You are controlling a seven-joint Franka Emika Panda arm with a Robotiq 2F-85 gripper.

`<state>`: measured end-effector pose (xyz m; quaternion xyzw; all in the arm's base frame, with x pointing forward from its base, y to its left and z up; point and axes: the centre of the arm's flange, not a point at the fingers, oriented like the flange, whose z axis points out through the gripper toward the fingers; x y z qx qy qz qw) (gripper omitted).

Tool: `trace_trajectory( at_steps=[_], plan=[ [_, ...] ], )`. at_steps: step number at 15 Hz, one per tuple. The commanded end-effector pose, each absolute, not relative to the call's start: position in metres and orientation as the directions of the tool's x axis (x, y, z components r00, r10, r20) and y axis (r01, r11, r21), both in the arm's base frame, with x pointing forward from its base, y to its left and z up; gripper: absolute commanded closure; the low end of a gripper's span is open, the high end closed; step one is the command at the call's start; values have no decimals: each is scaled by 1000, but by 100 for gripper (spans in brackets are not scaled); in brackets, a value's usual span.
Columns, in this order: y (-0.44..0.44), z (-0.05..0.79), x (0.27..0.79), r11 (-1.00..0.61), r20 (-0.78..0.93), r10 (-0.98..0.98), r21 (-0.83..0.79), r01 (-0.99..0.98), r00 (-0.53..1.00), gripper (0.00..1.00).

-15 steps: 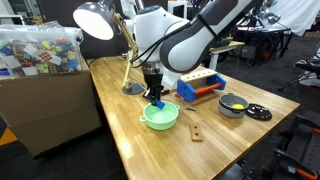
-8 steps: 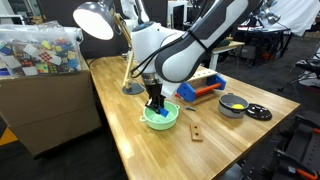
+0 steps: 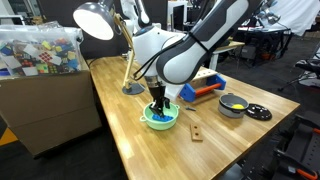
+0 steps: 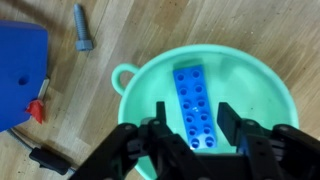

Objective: Place the blue block in the green dish

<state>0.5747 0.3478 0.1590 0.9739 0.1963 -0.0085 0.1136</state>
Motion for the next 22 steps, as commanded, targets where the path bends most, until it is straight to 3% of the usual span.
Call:
trace_trajectory(
  at_steps=[1,2,4,11,16,17,22],
  plan=[
    [343,181,569,-894,-44,391,221,391,919,13],
    [342,190,569,-895,-26,393,219,389,919,5],
    [341,214,567,-898,22,397,218,383,918,0],
    [317,310,526,-909,89,390,198,368,916,0],
    [277,347,455,-942,103,315,151,298,943,0],
    [300,336,488,-925,78,346,194,327,935,0],
    [284,344,463,-934,87,329,179,310,940,0]
  ],
)
